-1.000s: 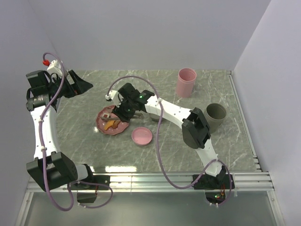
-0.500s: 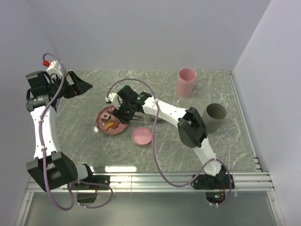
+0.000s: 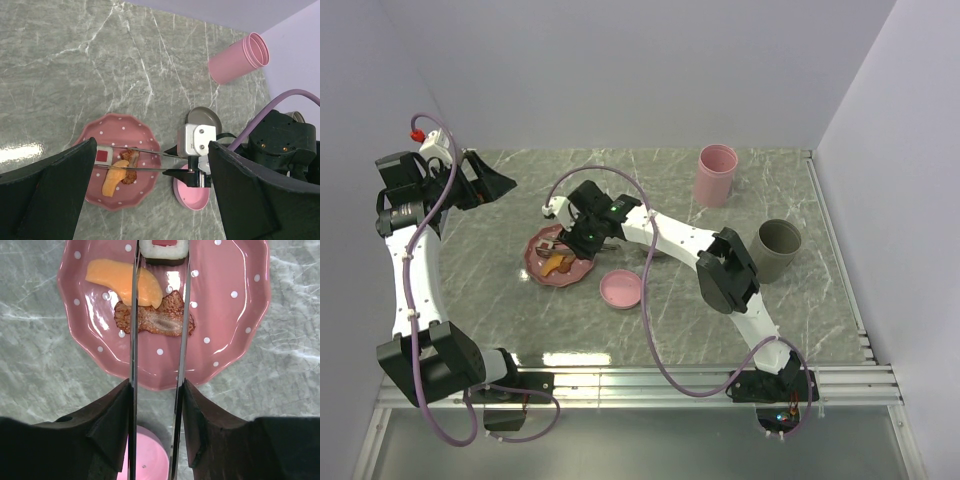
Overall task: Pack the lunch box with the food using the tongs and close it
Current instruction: Pick up the food using the clamp, then place the food into the lunch box
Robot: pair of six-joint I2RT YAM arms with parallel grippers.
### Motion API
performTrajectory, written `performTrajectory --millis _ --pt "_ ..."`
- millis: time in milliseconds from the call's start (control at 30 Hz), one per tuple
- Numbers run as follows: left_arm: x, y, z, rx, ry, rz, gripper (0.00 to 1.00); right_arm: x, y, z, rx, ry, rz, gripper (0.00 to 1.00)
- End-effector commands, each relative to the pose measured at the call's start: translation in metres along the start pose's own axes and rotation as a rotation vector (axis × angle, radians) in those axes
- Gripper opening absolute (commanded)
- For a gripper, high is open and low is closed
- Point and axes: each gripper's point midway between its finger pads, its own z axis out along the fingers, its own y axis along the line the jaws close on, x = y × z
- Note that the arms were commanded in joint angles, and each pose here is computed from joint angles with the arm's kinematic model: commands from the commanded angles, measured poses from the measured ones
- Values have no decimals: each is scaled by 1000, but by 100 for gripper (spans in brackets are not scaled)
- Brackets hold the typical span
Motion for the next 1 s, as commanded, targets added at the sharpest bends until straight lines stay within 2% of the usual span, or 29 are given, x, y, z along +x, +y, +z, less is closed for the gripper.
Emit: performTrajectory --millis 0,333,567,700,933,967 --pt "-8 -3 -4 0 -37 47 99 -38 -1 -18 24 -104 -21 44" --pt "-10 -4 -4 -4 -31 21 99 -67 6 -77 -5 -213 4 41" --pt "-13 -9 -6 11 -39 27 99 -72 -9 -126 -21 -274 76 40" --pt "-15 -11 -7 18 -44 26 100 -76 -28 -165 3 -330 117 39" --pt "-16 -14 -6 36 -51 25 99 -50 -98 -237 164 -392 216 38" --pt "-15 -14 -6 40 -48 23 99 -39 -119 -250 208 -398 251 38"
